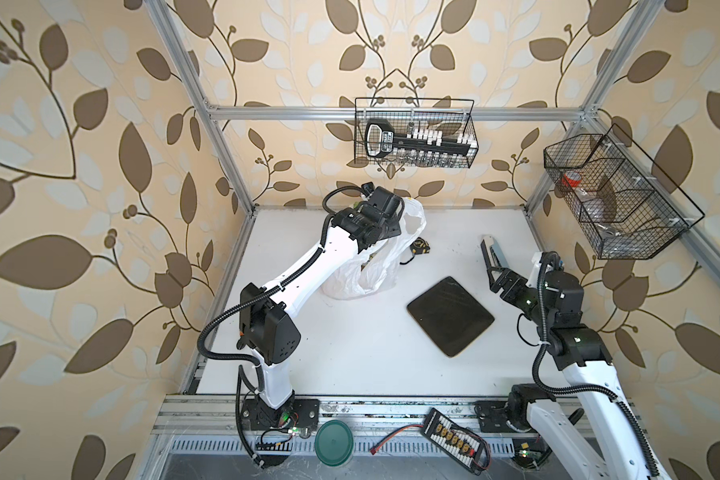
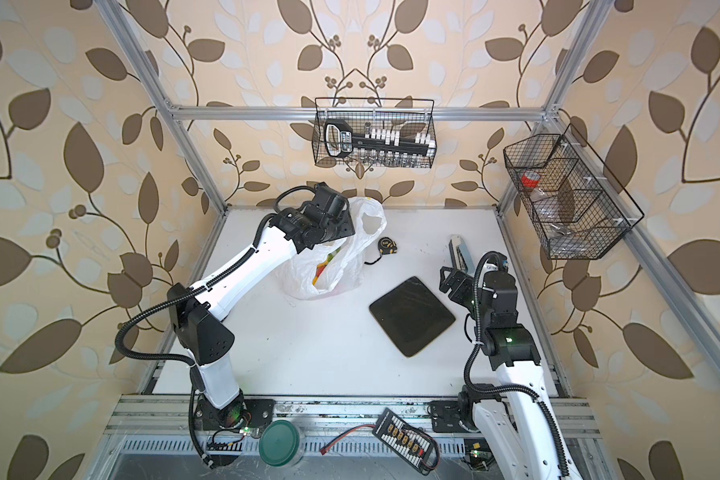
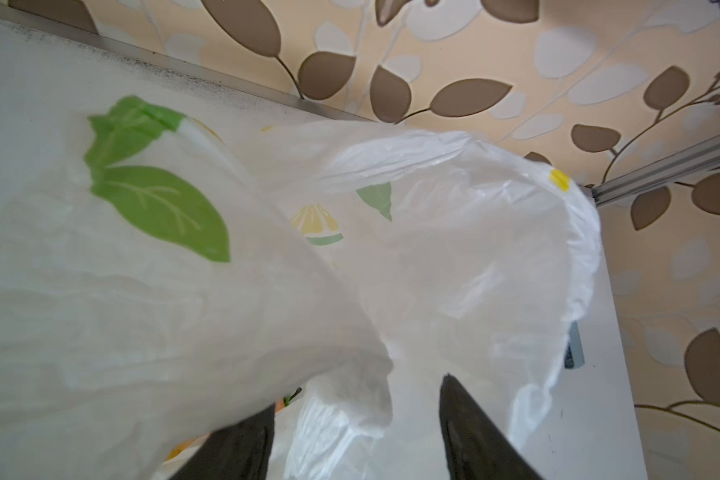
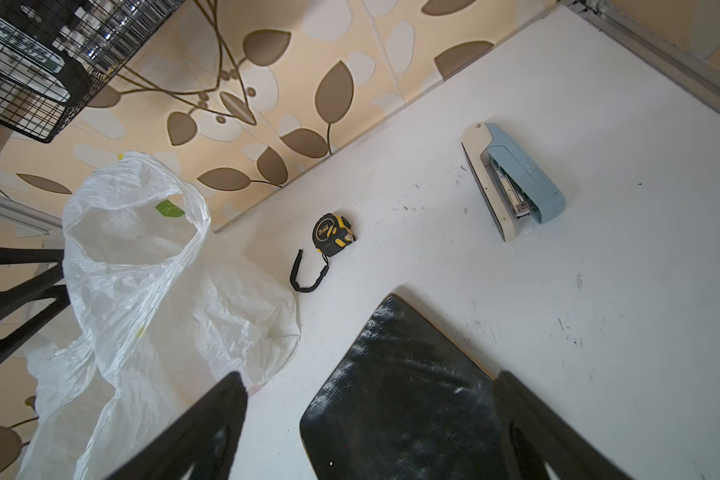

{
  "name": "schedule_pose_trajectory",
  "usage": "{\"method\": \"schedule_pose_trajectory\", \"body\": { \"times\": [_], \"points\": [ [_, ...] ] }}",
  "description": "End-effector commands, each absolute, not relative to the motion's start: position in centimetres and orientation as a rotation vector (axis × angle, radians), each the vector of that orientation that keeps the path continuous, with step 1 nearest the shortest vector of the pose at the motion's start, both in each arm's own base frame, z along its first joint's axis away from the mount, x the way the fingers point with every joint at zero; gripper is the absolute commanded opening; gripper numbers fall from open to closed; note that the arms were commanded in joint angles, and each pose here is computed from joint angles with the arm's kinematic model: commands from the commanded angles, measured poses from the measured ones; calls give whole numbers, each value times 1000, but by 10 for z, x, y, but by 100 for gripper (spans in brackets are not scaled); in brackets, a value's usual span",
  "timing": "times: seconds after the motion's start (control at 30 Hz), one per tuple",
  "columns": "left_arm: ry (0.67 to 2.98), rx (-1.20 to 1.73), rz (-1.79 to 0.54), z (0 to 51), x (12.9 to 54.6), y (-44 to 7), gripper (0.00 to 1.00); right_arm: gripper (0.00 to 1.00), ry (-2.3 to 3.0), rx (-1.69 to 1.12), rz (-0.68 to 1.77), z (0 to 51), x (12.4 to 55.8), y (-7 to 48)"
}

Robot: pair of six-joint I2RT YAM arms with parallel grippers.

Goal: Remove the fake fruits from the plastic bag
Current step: 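Reach the left gripper to the white bag's rim and grasp it, then hold the bag open with the left gripper while the right gripper reaches inside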

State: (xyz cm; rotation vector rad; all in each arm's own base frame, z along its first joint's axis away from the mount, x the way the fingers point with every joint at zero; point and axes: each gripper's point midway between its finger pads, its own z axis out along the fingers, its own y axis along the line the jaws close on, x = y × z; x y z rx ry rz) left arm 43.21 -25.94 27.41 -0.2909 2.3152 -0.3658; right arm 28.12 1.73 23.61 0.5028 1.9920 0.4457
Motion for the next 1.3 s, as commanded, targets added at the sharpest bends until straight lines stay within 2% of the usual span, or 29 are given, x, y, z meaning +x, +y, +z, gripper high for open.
{"method": "schedule_pose_trajectory", "body": {
  "times": [0.0,0.13,0.23,0.4,0.6,0.77,0.97,1.27],
  "points": [
    [2257,-358,-350,285,443,-256,64,93,1976,493,425,246,278,15],
    [2283,-352,-308,268,453,-260,64,93,1973,491,424,248,277,15],
    [2291,-357,-267,258,460,-259,57,93,1968,488,425,250,277,15],
    [2265,-357,-267,267,462,-256,25,93,1970,483,420,252,276,15],
    [2179,-336,-368,309,440,-245,1,93,1971,461,427,257,274,18],
    [2071,-234,-581,352,400,-240,0,92,1970,406,491,271,281,30],
    [2011,-129,-798,376,346,-233,0,88,1943,261,581,315,299,63],
    [2000,-142,-935,375,283,-205,0,73,1889,-124,752,387,303,186]
  ]
}}
